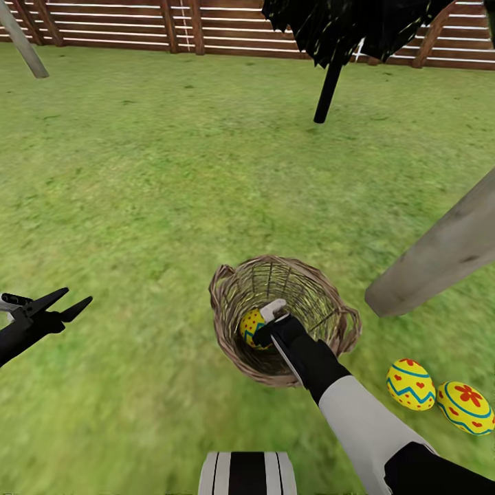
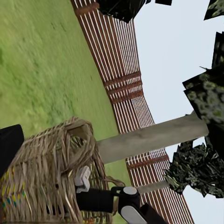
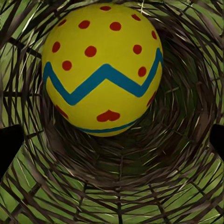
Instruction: Take the three Easter eggs out of the wicker basket on the lawn in the garden, then place them on the lawn next to a single tree (choose any tree) so that all three eggs are next to the same tree and none are left in the basket.
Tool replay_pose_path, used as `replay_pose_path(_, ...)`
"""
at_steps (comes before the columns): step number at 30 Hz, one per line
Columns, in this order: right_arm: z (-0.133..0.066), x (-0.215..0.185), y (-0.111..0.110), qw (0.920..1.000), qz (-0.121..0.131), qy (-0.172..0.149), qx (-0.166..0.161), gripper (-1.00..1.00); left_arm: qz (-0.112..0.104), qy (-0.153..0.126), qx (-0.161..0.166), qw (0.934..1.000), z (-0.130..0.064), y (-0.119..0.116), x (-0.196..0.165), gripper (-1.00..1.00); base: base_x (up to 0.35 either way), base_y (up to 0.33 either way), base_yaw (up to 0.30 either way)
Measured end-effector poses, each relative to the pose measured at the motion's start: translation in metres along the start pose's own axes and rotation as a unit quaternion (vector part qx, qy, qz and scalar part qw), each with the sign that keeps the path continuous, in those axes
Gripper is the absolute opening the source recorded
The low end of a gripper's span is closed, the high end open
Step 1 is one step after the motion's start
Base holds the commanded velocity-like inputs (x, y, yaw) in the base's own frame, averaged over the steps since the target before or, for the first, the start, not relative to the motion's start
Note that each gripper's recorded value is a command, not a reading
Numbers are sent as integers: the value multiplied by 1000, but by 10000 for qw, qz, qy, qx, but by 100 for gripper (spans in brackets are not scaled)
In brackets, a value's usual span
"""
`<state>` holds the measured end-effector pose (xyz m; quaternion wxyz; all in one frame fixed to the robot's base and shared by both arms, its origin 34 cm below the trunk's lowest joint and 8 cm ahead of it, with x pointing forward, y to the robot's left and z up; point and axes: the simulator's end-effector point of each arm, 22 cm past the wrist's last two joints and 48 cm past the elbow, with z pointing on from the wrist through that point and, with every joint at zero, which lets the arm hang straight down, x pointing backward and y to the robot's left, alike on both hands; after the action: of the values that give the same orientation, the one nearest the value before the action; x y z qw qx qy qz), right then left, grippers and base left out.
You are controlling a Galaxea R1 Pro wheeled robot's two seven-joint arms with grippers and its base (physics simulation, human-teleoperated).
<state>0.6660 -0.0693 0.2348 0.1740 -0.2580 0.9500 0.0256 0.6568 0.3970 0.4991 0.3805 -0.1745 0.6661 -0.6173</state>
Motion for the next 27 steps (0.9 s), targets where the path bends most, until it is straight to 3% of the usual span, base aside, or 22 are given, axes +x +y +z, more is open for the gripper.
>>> replay_pose_path(10, 13, -15, 3, 9993, 9, -379, -64, 100, -141, 38, -146, 9998, -2, 23, 8, 100, 0, 0, 0)
replay_pose_path(24, 39, -3, 7, 9994, 26, -320, -145, 100, -347, 100, -343, 9988, -5, 56, 20, 100, 0, 0, 0)
replay_pose_path(27, 44, -2, 0, 9994, -4, -355, 25, 100, -393, 121, -385, 9984, -5, 63, 24, 100, 0, 0, 0)
